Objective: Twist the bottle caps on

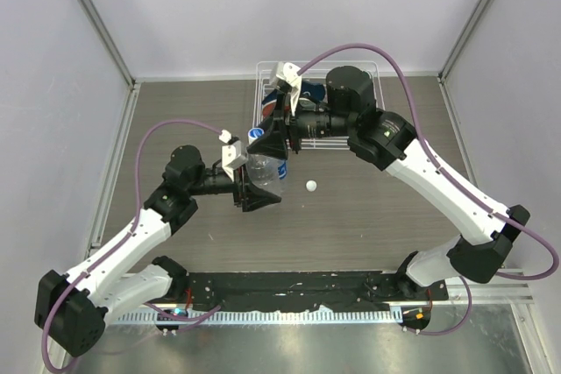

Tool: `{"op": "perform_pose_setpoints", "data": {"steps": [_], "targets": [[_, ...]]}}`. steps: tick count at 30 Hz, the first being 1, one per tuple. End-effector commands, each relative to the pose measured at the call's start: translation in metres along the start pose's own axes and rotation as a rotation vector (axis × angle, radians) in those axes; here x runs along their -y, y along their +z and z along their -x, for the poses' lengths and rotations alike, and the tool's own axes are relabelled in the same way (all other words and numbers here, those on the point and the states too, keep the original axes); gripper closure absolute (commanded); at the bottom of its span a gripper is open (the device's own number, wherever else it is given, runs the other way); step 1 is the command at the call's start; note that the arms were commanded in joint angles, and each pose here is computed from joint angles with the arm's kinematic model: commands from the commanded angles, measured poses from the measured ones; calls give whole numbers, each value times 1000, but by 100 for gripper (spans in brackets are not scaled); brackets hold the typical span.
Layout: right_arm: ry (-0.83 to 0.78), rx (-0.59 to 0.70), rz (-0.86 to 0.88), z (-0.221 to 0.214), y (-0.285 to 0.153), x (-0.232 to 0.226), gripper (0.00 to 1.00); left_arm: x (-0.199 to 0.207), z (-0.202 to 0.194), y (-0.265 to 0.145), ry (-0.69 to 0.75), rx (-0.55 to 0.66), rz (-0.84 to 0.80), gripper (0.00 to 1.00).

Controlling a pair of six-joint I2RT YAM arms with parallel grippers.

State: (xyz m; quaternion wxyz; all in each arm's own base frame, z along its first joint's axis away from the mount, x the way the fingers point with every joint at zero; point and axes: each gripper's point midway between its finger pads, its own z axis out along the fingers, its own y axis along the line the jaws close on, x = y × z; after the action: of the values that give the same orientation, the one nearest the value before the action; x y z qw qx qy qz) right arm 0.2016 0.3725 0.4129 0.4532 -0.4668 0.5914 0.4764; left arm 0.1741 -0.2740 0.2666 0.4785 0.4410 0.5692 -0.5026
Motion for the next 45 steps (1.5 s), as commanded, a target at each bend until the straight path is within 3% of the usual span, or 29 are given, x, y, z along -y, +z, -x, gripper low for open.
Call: {"op": "perform_pose_setpoints", "data": {"steps": [1,2,6,8,10,11,13,14,16,17,24,29,35,39,45], "targets": [[-24,22,-23,9,-14,-5,53,-6,22,-3,93,67,40,100],[-26,25,-18,10,-15,-7,54,-7,22,-3,94,69,46,100],[-31,45,-17,16,-14,-7,83,-7,22,-3,98,71,47,100],[-20,48,-6,15,-10,-6,88,-8,22,-4,96,71,58,98],[2,56,0,15,-6,-6,91,-15,19,-5,70,65,111,83],[4,65,-1,14,-2,-3,93,-19,19,-8,51,67,149,63],[12,72,-11,16,0,0,95,-33,14,-15,19,55,252,48],[9,76,-32,17,1,5,95,-36,9,-19,9,49,282,27],[3,77,-57,18,4,10,97,-36,7,-32,28,46,342,4],[-11,83,-87,21,5,16,97,-34,4,-37,44,42,357,0],[-15,54,-147,16,35,44,99,-20,12,-103,209,94,618,0],[-57,15,-194,6,88,61,99,-22,62,-159,312,265,895,0],[-65,63,-271,-9,159,87,99,-12,124,-184,332,355,992,0],[-85,173,-349,-15,188,106,99,-11,166,-204,329,453,1085,0],[-60,247,-465,-45,225,133,99,-5,204,-215,301,482,1126,0]]}}
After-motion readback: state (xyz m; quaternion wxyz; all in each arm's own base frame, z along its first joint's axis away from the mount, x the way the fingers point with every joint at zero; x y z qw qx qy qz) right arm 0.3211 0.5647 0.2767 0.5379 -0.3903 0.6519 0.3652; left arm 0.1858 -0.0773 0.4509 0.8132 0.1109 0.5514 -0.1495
